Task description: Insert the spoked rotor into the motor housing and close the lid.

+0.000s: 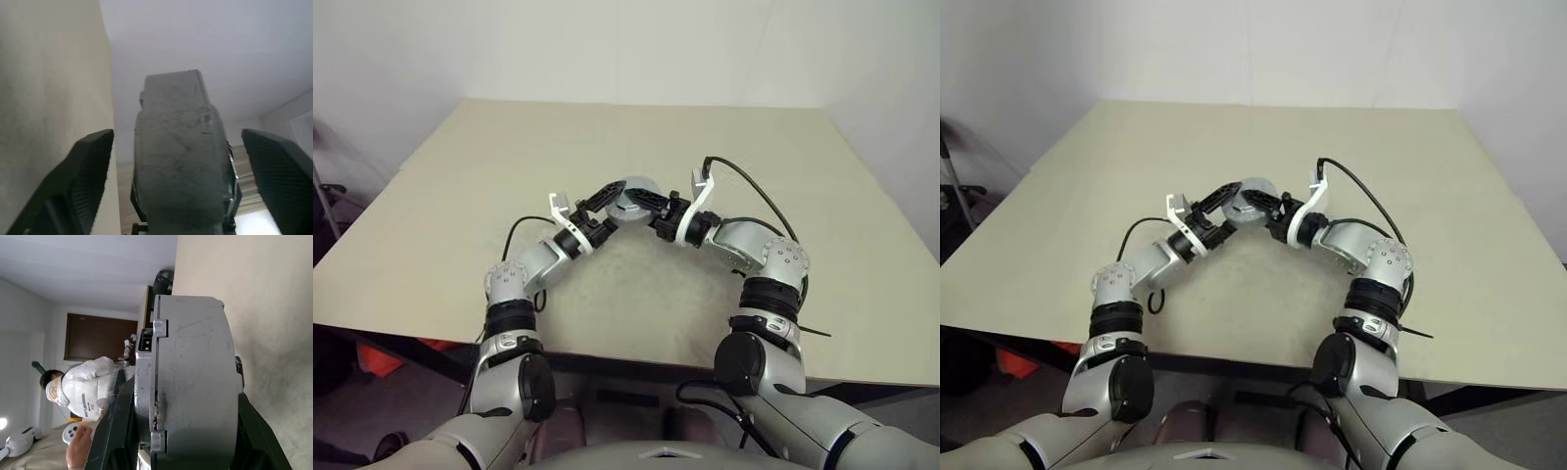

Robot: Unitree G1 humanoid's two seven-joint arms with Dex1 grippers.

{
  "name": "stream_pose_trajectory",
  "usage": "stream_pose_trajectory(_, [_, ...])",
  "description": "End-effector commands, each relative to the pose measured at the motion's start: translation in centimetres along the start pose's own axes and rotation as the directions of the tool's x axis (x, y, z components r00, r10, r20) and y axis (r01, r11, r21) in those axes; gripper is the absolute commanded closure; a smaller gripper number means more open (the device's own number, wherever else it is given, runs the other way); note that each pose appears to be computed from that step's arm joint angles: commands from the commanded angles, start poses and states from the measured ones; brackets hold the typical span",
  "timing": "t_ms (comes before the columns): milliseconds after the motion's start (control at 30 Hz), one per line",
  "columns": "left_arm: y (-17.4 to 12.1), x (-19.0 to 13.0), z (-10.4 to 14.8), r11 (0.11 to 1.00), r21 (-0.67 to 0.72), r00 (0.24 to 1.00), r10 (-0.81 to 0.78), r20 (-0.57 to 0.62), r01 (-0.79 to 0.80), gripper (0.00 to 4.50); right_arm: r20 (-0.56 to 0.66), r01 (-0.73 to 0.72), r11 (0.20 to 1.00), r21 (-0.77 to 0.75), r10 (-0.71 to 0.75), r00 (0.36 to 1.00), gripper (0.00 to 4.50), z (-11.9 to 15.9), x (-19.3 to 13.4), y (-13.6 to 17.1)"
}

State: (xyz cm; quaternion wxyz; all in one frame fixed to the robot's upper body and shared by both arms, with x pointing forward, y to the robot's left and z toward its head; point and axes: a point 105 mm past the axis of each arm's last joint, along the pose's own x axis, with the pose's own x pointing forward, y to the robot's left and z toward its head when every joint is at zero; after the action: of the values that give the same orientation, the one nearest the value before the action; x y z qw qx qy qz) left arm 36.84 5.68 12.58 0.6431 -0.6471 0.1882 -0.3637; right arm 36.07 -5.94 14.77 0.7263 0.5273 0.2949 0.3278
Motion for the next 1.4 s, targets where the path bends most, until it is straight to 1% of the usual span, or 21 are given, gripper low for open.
stream_pose_trajectory(33, [-1.2, 0.8, 0.2, 0.999, 0.024, 0.999, -0.042, 0.004, 0.042, 1.31, 0.03, -0.091, 0.994, -0.058, 0.093, 0.995, 2.44, 0.7, -0.4, 2.6])
stream_pose_trajectory(100, [-1.2, 0.9, 0.3, 0.999, 0.024, 0.999, -0.045, 0.017, 0.044, 2.04, 0.034, -0.086, 0.995, -0.058, 0.088, 0.996, 2.44, 0.8, -0.4, 2.5])
stream_pose_trajectory(133, [-1.2, 0.9, 0.3, 0.999, 0.024, 0.999, -0.045, 0.019, 0.045, 2.27, 0.035, -0.086, 0.995, -0.058, 0.088, 0.996, 2.44, 0.8, -0.4, 2.5])
stream_pose_trajectory(167, [-1.1, 0.8, 0.3, 0.999, 0.024, 0.999, -0.045, 0.02, 0.045, 2.38, 0.036, -0.086, 0.995, -0.059, 0.088, 0.995, 2.44, 0.9, -0.4, 2.5])
stream_pose_trajectory(433, [-1.0, 0.7, 0.2, 0.999, 0.03, 0.999, -0.039, 0.014, 0.039, 2.38, 0.057, -0.073, 0.993, -0.088, 0.079, 0.995, 2.44, 1.1, -0.5, 2.2])
stream_pose_trajectory(500, [-0.9, 0.7, 0.2, 0.999, 0.033, 0.999, -0.033, 0.019, 0.033, 2.38, 0.075, -0.052, 0.994, -0.096, 0.059, 0.995, 1.69, 1.4, -0.5, 1.8])
stream_pose_trajectory(567, [-0.8, 0.6, 0.3, 0.999, 0.036, 0.999, -0.031, 0.025, 0.03, 2.38, 0.104, -0.032, 0.992, -0.119, 0.045, 0.994, 1.09, 1.9, -0.6, 1.6])
stream_pose_trajectory(667, [-0.7, 0.5, 0.4, 0.999, 0.044, 0.999, -0.027, 0.032, 0.026, 2.38, 0.173, 0.047, 0.983, -0.178, -0.016, 0.985, 0.06, 2.9, -0.7, 1.1])
stream_pose_trajectory(800, [-0.5, 0.3, 1.0, 0.997, 0.076, 0.998, -0.009, 0.061, 0.004, 2.38, 0.209, 0.088, 0.97, -0.225, -0.04, 0.977, 0.02, 3.4, -0.7, 0.6])
stream_pose_trajectory(867, [-0.3, -0.1, 2.2, 0.994, 0.11, 0.992, 0.012, 0.125, -0.025, 2.38, 0.241, 0.143, 0.959, -0.243, -0.082, 0.967, 0.02, 3.8, -0.8, -0.3])
stream_pose_trajectory(900, [0.0, -0.4, 3.1, 0.989, 0.134, 0.985, 0.035, 0.17, -0.058, 2.38, 0.257, 0.164, 0.958, -0.236, -0.101, 0.961, 0.02, 4.1, -0.9, -0.7])
stream_pose_trajectory(933, [0.4, -1.2, 4.8, 0.983, 0.155, 0.967, 0.06, 0.249, -0.101, 2.38, 0.268, 0.178, 0.954, -0.24, -0.111, 0.957, 0.02, 4.3, -1.1, -1.1])
stream_pose_trajectory(1000, [1.1, -3.3, 8.0, 0.962, 0.183, 0.907, 0.114, 0.405, -0.203, 2.38, 0.278, 0.184, 0.955, -0.234, -0.116, 0.954, 0.02, 4.7, -1.5, -1.5])
stream_pose_trajectory(1133, [1.4, -6.3, 11.6, 0.938, 0.179, 0.814, 0.151, 0.562, -0.297, 2.38, 0.286, 0.184, 0.954, -0.234, -0.114, 0.951, 0.02, 5.1, -1.9, -1.6])
stream_pose_trajectory(1233, [1.9, -7.5, 12.9, 0.92, 0.164, 0.766, 0.186, 0.615, -0.356, 2.38, 0.29, 0.187, 0.954, -0.236, -0.115, 0.95, 0.02, 5.3, -2.0, -1.7])
stream_pose_trajectory(1400, [3.4, -7.9, 13.3, 0.892, 0.122, 0.723, 0.265, 0.638, -0.435, 2.38, 0.285, 0.187, 0.952, -0.245, -0.114, 0.952, 0.02, 5.2, -1.7, -1.6])
